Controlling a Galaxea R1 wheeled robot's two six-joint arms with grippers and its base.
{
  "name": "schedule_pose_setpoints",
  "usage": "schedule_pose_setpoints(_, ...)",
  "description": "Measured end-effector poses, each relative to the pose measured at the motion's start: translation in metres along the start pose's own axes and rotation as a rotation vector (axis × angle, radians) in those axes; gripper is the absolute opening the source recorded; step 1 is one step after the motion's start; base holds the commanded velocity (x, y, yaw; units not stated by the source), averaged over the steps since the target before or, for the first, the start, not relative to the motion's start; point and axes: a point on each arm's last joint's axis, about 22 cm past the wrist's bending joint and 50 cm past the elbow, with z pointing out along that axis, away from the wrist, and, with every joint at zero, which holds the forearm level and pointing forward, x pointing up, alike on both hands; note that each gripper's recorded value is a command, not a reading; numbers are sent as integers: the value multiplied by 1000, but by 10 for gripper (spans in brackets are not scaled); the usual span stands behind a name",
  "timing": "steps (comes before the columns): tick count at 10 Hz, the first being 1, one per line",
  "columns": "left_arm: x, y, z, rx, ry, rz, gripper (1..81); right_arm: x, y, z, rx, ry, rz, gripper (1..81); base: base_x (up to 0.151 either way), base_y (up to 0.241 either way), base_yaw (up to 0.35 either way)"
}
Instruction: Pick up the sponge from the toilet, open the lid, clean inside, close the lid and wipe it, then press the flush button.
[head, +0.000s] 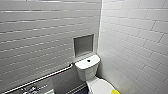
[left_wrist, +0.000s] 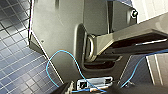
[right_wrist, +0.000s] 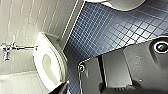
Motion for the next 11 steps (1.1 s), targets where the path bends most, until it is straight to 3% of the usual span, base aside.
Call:
schedule_pose_setpoints(5, -28, 5, 18, -1, -102, -58, 811, 76, 59, 2, -87, 70, 137, 811, 0, 0, 0)
schedule_pose_setpoints(8, -15, 8, 32, -7, -100, -58, 811, 113, 72, 11, -87, 133, 222, 811, 0, 0, 0)
schedule_pose_setpoints(11, 10, -1, 49, 11, -101, -5, 811, 153, 73, 7, -53, 246, 226, 811, 0, 0, 0)
